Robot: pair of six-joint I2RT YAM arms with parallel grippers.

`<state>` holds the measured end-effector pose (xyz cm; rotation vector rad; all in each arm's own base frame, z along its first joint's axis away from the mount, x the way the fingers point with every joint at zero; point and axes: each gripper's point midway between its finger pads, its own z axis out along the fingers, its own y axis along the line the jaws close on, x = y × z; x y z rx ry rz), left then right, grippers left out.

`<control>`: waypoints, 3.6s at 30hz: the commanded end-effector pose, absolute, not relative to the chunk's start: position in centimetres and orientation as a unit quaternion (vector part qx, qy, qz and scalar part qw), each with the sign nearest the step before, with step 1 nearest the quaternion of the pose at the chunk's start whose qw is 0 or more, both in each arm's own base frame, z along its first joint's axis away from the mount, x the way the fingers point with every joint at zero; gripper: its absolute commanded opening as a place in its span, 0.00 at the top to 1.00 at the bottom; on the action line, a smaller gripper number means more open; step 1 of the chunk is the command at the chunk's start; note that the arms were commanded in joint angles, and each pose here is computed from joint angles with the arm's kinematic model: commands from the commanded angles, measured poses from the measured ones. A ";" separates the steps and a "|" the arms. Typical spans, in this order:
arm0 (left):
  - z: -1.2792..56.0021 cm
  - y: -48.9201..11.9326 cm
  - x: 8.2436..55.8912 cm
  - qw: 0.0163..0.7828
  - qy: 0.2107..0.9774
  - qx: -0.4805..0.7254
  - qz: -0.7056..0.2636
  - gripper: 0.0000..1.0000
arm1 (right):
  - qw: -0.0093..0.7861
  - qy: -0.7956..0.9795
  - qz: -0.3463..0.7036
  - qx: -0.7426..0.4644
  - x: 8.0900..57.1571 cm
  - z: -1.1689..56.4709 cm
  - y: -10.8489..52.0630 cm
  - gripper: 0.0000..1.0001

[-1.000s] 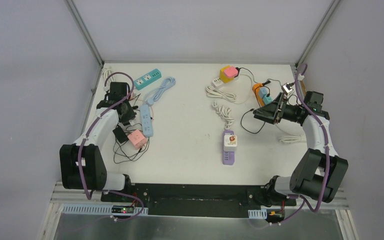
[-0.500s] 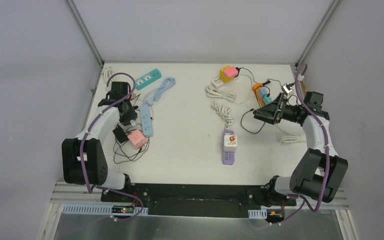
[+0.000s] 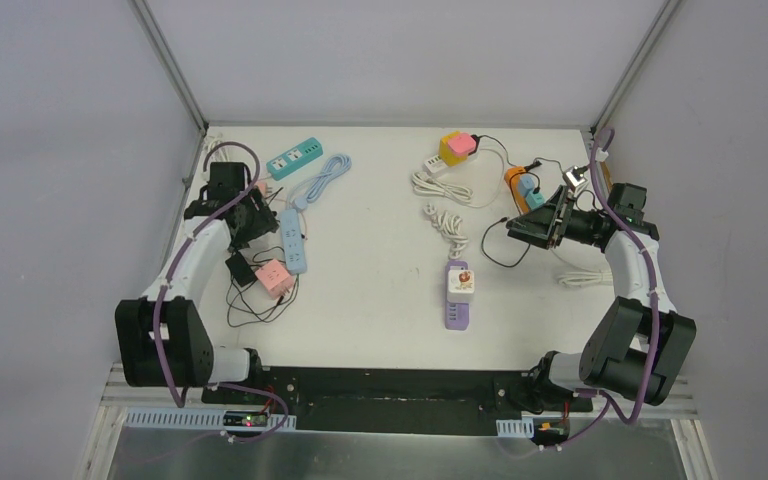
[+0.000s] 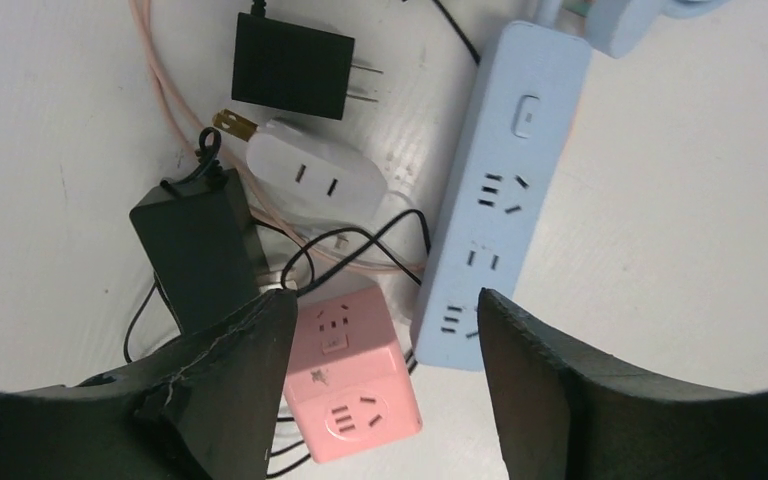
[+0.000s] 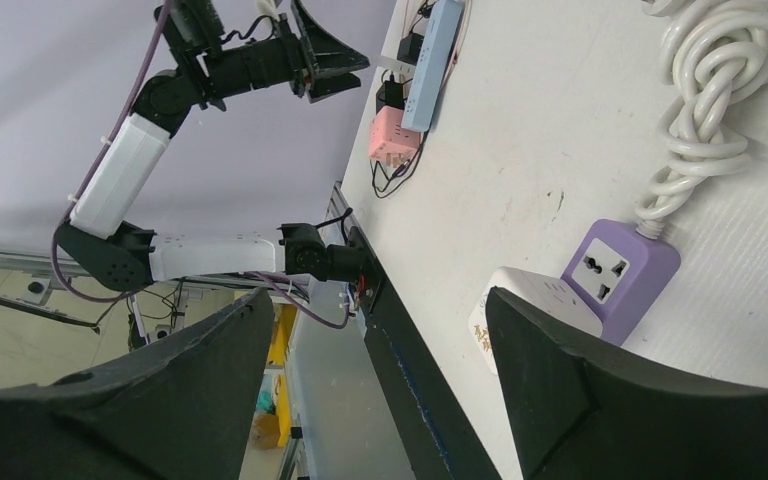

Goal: Pull the plug off the socket
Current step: Place the plug at the center of the board, then remove the plug from the socket.

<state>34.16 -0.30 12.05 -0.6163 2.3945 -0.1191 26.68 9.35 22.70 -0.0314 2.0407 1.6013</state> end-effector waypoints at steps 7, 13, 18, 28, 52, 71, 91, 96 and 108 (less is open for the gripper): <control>20.6 -7.4 32.5 0.385 0.873 -0.153 -0.259 0.22 | 0.294 0.749 0.593 -0.038 26.4 23.3 9.4 0.19; 23.3 -10.8 30.5 0.400 0.827 -0.143 -0.368 0.12 | 0.295 0.749 0.592 -0.039 26.3 23.2 9.4 0.19; 25.0 -14.8 28.7 0.416 0.806 -0.095 -0.410 0.11 | 0.295 0.749 0.592 -0.039 26.3 23.0 9.4 0.19; 23.9 -22.2 28.3 0.384 0.808 -0.036 -0.445 0.12 | 0.307 0.765 0.562 -0.066 26.3 22.6 9.2 0.19; 18.5 -29.2 28.5 0.322 0.813 -0.040 -0.482 0.13 | 0.249 0.718 0.235 -0.606 24.7 14.6 15.2 0.10; 16.7 -29.1 28.6 0.314 0.824 -0.045 -0.469 0.12 | 0.199 0.717 0.185 -0.642 23.1 9.2 16.8 0.06; 15.3 -29.9 28.3 0.289 0.807 -0.074 -0.510 0.12 | 0.180 0.698 0.199 -0.664 21.4 7.2 17.6 0.64; 14.9 -31.2 27.8 0.268 0.788 -0.085 -0.548 0.12 | 0.200 0.724 0.239 -0.616 21.8 8.2 18.4 0.95; 12.0 -35.8 26.1 0.196 0.791 -0.069 -0.575 0.12 | 0.246 0.820 0.278 -0.436 26.0 9.0 18.1 1.00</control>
